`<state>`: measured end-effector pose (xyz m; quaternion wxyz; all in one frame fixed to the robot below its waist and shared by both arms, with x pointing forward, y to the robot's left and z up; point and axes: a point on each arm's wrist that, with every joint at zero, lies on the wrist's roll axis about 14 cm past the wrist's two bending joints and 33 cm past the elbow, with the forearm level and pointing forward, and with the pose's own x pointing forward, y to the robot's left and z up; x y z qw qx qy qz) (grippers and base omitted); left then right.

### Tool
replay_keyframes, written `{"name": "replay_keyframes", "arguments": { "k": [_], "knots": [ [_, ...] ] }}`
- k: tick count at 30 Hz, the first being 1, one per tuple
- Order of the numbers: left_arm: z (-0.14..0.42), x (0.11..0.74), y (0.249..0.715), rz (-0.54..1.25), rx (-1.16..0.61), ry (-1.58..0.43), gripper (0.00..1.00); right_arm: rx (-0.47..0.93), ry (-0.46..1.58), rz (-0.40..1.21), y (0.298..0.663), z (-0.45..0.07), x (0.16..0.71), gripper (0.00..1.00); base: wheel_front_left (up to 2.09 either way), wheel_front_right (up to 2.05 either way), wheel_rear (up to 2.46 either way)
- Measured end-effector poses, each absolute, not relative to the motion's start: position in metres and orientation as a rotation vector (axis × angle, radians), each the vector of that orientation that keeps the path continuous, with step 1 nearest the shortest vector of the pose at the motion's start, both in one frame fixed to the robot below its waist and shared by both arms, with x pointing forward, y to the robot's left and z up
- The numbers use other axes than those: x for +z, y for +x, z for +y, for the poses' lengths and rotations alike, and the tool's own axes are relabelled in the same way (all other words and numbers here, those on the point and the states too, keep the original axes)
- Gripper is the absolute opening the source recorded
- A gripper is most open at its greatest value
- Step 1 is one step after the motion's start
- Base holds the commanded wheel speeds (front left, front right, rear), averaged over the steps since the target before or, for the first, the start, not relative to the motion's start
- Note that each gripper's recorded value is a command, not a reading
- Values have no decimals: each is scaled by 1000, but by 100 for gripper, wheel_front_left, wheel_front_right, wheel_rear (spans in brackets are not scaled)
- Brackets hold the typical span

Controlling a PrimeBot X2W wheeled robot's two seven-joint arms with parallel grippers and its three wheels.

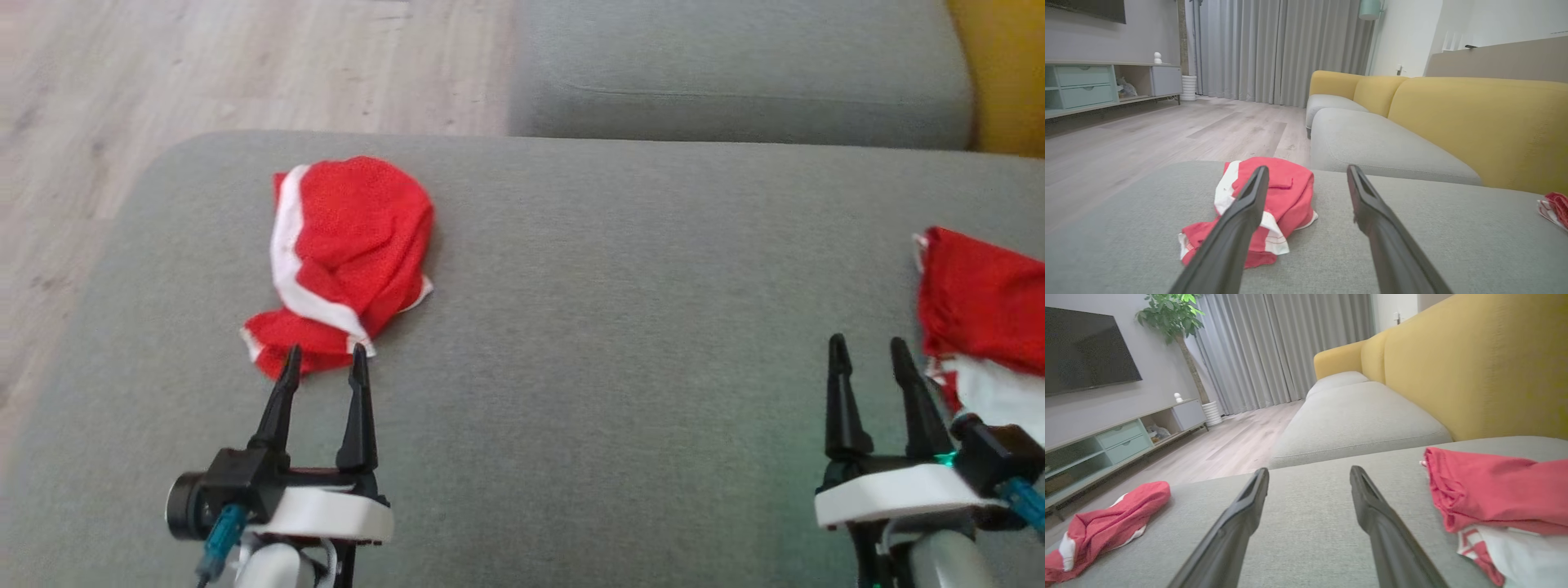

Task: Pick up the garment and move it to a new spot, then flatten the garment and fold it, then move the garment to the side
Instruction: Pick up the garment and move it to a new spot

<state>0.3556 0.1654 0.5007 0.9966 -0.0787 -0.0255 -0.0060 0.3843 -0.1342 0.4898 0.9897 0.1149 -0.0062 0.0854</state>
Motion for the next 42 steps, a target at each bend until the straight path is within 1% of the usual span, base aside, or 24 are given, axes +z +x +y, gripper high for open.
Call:
{"name": "replay_keyframes", "arguments": {
  "k": [10, 15, 22, 26, 29, 34, 37, 42],
  "knots": [
    [213, 500, 330, -62, 137, -145, 100, 362, 256, 44, 385, -67, 480, 100, 0, 0, 0],
    [228, 501, 318, -69, 182, -138, 100, 442, 260, 62, 382, -40, 479, 100, 0, 0, 0],
    [237, 497, 319, -55, 197, -116, 100, 451, 269, 80, 382, -36, 473, 100, 0, 0, 0],
    [233, 493, 337, -28, 130, -80, 100, 429, 267, 94, 386, -43, 466, 100, 0, 0, 0],
    [225, 479, 369, 71, 47, -47, 100, 393, 269, 90, 399, -53, 464, 100, 0, 0, 0],
    [216, 449, 409, 300, -34, -24, 100, 355, 265, 97, 414, -64, 455, 100, 0, 0, 0],
    [213, 429, 425, 419, -48, -62, 100, 334, 269, 103, 423, -70, 450, 100, 0, 0, 0],
    [210, 395, 437, 572, -86, -39, 100, 295, 274, 125, 431, -82, 437, 100, 0, 0, 0]
  ]
}}
